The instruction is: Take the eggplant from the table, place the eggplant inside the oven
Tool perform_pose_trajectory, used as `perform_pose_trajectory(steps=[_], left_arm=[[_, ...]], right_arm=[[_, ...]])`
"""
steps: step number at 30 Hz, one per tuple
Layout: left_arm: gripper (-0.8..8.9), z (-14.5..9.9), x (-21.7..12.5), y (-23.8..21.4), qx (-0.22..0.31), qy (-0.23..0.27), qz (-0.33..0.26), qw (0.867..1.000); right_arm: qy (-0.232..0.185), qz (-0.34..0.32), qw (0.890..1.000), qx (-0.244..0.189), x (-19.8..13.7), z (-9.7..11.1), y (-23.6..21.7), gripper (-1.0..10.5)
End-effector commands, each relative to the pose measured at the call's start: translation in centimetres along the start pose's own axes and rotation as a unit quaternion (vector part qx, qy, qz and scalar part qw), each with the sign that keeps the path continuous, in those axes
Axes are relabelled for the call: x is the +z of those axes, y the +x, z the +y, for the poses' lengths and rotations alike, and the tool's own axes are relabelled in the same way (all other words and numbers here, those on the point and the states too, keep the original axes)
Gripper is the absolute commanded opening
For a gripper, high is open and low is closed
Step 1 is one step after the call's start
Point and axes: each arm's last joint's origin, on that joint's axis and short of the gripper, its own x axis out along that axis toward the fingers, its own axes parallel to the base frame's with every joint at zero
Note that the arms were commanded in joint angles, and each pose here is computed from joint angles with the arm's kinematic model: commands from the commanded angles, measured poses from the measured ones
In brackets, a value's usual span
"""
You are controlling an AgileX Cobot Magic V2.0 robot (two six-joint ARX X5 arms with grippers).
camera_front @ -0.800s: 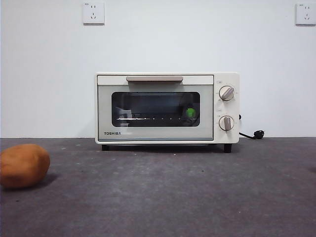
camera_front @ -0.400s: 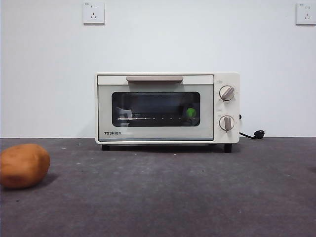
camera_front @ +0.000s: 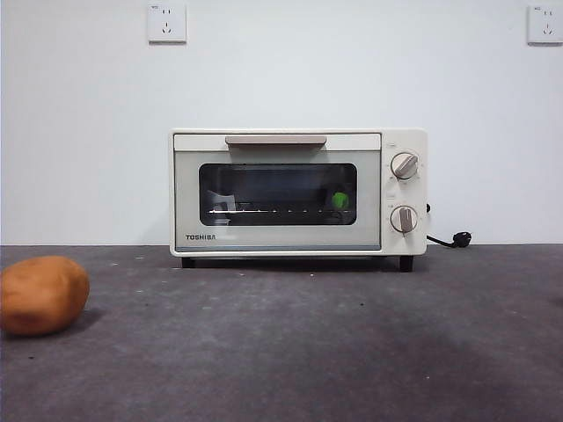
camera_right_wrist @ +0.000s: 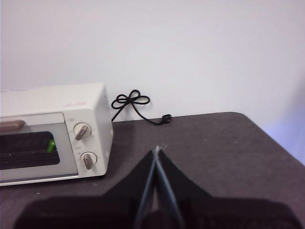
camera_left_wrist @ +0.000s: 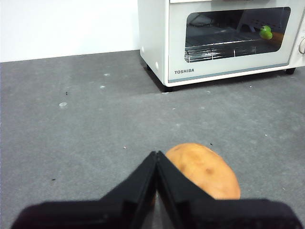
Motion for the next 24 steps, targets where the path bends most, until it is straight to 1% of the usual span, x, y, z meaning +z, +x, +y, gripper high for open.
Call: perform_pose_trajectory(steps=[1,7,10,21,24], left_arm=[[-0.04,0.0,-0.3,0.1,0.002,-0.006,0.001,1.000],[-0.04,0.0,-0.3,0.1,0.002,-0.006,0.001,1.000],[-0.04,0.0,-0.3,0.1,0.002,-0.006,0.001,1.000],[-0.04,0.0,-0.3,0.1,0.002,-0.006,0.005,1.000],[-0.04,0.0,-0.3,0.1,0.002,-0.006,0.006,1.000]], right_arm=[[0.007,-0.002,1.000,0.004,-2.3,0.1,0.9,0.0],[0.007,-0.007,1.000,0.019,-6.4,0.2,2.4,0.0],[0.007,0.004,1.000,0.029,-8.0,0.2,3.1,0.0],[0.006,0.047,0.998,0.034,-12.7,0.3,4.4,0.0],[0.005,0.070,0.997,0.033,-13.6,0.3,4.4,0.0]])
